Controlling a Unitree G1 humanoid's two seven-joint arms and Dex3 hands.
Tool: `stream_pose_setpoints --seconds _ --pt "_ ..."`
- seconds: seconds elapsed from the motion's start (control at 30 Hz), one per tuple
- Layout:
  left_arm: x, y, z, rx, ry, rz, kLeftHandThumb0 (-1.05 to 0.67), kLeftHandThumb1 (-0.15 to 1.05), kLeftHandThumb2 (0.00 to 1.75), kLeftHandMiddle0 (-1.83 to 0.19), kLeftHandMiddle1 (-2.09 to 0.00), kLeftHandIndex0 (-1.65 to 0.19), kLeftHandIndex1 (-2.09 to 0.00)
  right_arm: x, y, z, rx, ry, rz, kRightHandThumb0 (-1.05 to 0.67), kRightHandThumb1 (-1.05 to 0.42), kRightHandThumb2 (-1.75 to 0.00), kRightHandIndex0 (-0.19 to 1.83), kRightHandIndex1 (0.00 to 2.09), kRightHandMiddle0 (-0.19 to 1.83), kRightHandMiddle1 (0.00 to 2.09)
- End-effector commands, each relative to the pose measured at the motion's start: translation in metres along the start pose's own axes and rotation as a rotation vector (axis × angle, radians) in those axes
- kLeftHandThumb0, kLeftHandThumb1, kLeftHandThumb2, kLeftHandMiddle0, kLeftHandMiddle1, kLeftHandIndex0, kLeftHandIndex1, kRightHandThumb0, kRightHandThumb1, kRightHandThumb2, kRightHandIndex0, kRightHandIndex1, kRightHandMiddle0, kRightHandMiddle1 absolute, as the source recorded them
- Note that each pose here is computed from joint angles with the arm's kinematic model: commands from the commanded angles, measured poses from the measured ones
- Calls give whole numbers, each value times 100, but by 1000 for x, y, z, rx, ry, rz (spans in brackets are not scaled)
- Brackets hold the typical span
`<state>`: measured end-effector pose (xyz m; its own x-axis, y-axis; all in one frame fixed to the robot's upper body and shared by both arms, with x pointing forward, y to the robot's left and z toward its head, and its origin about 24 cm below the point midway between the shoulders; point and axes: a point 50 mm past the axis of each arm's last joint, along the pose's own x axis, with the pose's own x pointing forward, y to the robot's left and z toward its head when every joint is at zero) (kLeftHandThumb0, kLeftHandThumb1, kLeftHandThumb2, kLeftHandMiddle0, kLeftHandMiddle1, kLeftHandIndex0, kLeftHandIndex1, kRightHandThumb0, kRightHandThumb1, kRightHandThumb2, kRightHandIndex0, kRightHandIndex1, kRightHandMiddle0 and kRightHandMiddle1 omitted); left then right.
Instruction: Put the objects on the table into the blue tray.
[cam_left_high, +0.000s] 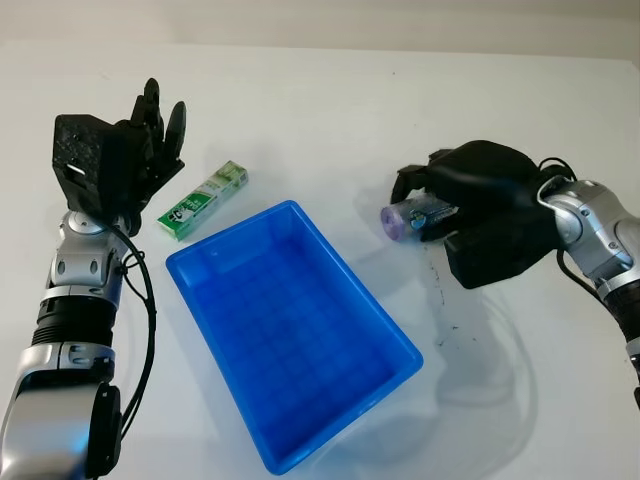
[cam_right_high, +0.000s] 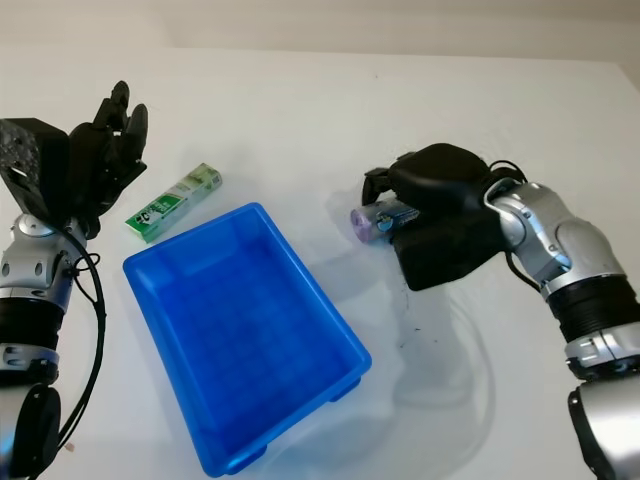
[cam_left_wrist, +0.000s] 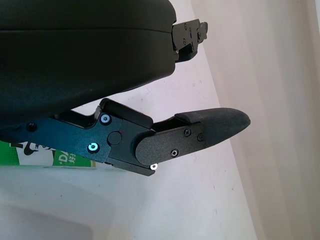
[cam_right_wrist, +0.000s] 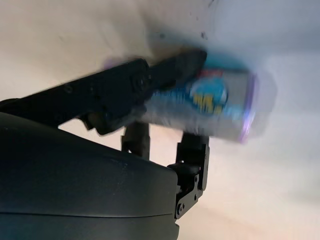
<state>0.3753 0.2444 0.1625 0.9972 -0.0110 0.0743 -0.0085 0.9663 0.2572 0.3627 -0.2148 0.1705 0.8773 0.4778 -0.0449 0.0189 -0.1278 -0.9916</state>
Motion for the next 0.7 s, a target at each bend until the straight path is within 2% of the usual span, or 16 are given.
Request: stream_pose_setpoints --seconds 0.0,0.1,0.3,0.37,0.5,0.67 --pt "2 3 6 19 -14 0 -76 105 67 19 -3 19 0 3 -3 1 17 -13 -54 -46 -105 -19 82 209 53 208" --pt "2 3 6 19 -12 -1 -76 105 67 19 -2 19 0 5 -5 0 40 -7 -91 -46 -105 -24 84 209 57 209" --pt "2 2 4 32 -7 1 -74 105 68 19 -3 19 -1 11 -14 1 93 -13 -211 -42 -105 -20 80 209 58 209" --pt "2 2 3 32 -6 2 -74 105 68 19 -4 19 -2 13 -20 1 152 -24 -262 -40 -105 -18 85 209 60 209" --pt "2 2 3 29 -5 5 -73 105 67 19 -4 19 -2 20 -48 10 331 -76 -390 -32 -105 -13 93 209 70 209" --pt "2 1 2 23 -8 5 -74 105 67 19 -3 19 -1 23 -74 28 512 -206 -474 -33 -105 -22 104 209 85 209"
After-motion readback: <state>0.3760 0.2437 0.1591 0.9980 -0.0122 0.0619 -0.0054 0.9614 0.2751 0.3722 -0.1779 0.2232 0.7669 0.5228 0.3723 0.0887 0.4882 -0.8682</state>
